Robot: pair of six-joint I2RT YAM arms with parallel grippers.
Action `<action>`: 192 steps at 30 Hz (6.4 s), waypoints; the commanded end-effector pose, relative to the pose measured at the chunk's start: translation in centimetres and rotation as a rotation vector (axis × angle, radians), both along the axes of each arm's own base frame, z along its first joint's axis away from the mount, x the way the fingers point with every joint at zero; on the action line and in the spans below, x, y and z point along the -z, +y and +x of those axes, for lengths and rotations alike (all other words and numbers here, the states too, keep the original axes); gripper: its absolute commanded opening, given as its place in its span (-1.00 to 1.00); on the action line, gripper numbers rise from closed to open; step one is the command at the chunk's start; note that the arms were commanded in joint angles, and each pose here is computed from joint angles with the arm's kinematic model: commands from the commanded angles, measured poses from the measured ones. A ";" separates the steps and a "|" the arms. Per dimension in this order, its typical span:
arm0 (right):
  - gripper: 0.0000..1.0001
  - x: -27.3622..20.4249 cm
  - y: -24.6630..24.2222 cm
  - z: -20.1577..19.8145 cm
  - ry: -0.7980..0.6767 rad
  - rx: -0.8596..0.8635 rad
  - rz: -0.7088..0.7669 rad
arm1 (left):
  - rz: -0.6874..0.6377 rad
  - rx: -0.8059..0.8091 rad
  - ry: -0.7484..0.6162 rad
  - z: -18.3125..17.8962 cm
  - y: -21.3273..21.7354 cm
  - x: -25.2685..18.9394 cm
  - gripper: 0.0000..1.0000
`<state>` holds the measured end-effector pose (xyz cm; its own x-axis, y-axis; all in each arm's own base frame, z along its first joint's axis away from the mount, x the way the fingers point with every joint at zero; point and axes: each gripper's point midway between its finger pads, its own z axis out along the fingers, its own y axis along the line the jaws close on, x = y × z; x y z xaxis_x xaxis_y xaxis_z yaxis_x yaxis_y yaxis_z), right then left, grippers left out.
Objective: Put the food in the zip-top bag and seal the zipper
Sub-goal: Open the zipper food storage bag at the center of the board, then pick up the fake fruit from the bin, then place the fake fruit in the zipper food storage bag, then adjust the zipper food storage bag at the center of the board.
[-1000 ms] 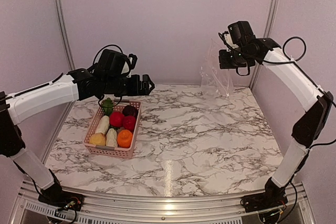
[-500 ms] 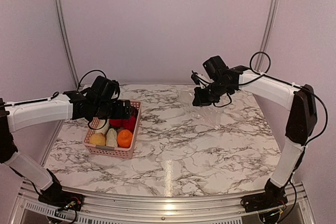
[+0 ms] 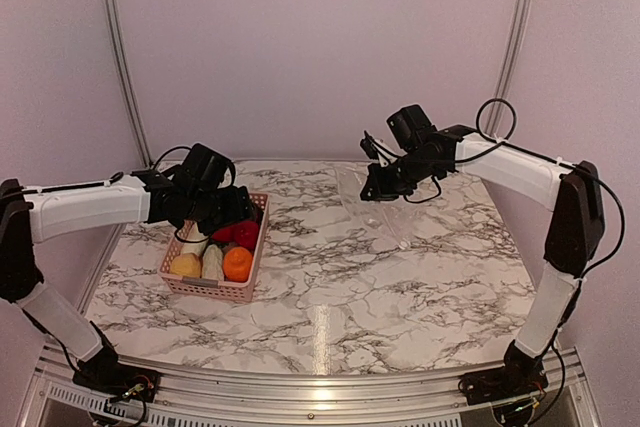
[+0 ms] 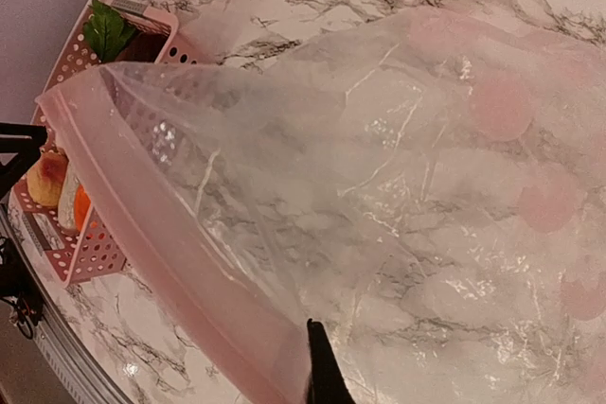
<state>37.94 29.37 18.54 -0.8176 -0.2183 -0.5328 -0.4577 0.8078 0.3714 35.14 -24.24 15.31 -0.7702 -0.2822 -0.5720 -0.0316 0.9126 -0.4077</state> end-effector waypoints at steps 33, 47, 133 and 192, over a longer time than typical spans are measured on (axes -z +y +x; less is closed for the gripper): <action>-1.00 -3.3 -0.2 -1.2 -0.079 -0.029 -0.092 | -0.222 -0.244 0.339 3.0 -1.3 8.0 0.40; -1.00 -3.9 -0.6 -0.8 -0.115 -0.010 -0.099 | -0.173 -0.259 0.123 2.6 2.2 0.3 0.09; -1.00 -10.1 1.5 -3.3 -0.073 0.110 0.081 | -0.576 0.372 -0.299 -1.7 -17.7 -18.8 0.98; -1.00 -9.5 -8.9 1.1 -0.209 0.298 -0.440 | -0.365 0.566 -0.232 -2.8 -16.2 -15.2 0.98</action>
